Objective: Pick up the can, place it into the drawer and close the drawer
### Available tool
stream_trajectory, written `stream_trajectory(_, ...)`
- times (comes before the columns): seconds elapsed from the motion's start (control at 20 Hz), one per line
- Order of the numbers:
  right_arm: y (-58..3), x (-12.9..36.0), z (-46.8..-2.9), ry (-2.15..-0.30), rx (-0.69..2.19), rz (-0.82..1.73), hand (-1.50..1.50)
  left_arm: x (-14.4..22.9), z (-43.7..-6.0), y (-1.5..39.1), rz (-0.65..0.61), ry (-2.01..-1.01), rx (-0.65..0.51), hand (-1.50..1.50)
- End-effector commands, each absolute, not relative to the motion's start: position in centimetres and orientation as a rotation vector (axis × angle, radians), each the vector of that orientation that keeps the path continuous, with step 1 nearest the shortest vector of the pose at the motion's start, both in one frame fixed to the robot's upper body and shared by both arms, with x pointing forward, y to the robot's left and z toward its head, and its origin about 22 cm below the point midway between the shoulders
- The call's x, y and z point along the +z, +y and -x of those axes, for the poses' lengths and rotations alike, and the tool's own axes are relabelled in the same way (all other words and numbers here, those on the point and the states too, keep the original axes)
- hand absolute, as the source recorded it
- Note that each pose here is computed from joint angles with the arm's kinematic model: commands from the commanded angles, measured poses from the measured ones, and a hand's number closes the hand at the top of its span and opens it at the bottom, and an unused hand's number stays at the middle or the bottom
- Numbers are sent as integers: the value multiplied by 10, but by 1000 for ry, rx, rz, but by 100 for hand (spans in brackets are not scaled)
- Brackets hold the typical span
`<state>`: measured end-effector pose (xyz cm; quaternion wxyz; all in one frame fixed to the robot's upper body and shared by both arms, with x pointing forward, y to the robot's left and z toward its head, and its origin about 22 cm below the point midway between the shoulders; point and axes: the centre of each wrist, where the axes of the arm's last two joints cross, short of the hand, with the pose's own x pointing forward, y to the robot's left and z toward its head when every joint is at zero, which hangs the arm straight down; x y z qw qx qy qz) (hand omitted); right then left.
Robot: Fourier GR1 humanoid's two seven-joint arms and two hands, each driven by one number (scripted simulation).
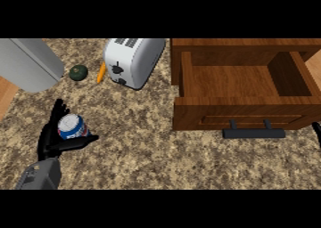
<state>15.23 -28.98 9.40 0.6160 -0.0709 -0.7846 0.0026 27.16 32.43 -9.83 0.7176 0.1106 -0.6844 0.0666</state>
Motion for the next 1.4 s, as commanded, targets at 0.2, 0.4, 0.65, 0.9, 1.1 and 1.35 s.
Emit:
stream_trajectory(0.2, -292, 92, -138, -1817, -10, 167, -150, -84, -278, 313, -159, -1550, 134, 150)
stream_trajectory(0.4, -302, 97, -153, -1815, -21, 156, -150, -105, -285, 305, -109, -1570, 168, 150)
stream_trajectory(0.65, -294, 91, -142, -1826, -35, 164, -150, -64, -300, 290, -83, -1621, 139, 150)
stream_trajectory(0.9, -310, 99, -136, -1819, -33, 166, -150, -52, -299, 295, -82, -1665, 128, 150)
stream_trajectory(1.1, -302, 90, -129, -1810, -31, 181, -150, -59, -270, 278, -44, -1656, 145, 150)
stream_trajectory(1.35, -294, 76, -143, -1824, -24, 183, -150, -11, -303, 255, -2, -1683, 74, 150)
